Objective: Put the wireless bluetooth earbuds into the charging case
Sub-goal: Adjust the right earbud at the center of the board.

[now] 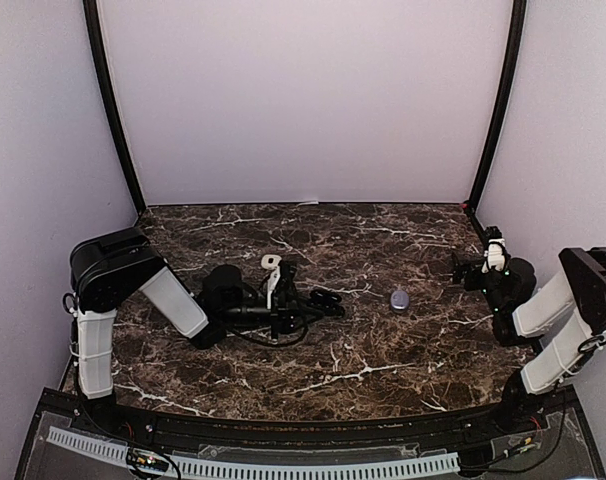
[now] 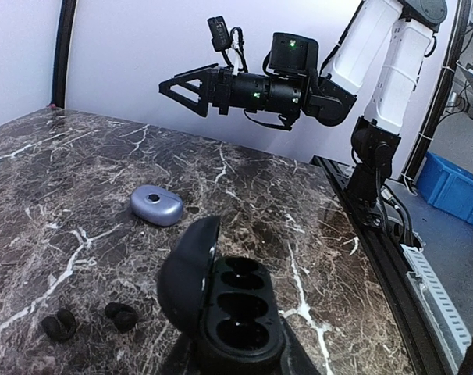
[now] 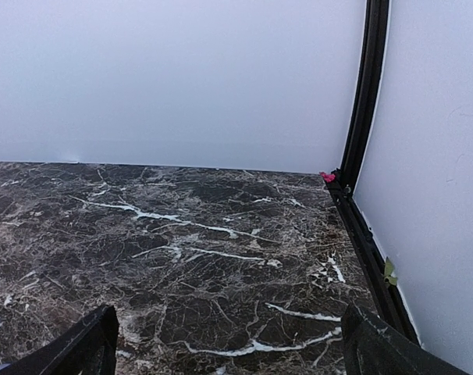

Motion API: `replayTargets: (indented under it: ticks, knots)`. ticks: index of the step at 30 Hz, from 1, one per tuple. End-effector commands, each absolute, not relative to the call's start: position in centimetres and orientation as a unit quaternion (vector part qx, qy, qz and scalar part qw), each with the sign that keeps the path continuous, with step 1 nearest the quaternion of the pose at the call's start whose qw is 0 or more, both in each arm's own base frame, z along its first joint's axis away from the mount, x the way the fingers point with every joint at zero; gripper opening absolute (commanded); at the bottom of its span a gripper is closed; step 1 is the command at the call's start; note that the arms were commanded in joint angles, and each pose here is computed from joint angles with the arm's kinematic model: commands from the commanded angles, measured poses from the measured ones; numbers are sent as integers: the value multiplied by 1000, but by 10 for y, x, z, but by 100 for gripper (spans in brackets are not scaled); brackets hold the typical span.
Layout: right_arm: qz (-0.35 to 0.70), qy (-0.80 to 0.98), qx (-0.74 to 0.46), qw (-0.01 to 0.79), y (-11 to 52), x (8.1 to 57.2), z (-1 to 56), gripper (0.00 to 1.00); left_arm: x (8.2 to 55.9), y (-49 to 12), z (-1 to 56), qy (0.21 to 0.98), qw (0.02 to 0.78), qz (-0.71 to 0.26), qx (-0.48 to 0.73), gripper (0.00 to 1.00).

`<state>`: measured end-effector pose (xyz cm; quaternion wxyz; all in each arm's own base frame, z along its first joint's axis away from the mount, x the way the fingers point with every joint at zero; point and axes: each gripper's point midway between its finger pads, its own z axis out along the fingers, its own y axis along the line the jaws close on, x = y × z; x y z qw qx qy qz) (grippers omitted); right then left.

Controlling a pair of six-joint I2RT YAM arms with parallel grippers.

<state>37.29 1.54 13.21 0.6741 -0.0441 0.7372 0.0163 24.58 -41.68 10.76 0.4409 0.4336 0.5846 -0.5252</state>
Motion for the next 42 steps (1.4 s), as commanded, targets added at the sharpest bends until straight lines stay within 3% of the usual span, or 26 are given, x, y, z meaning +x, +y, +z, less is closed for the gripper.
replayTargets:
  ticks: [1, 42]
  knots:
    - [13, 718, -35, 696, 11, 376, 147, 99, 248, -418, 118, 573, 459, -520, 438, 7]
    - [-7, 708, -5, 706, 2, 370, 154, 99, 221, -392, 152, 556, 469, -518, 449, 7]
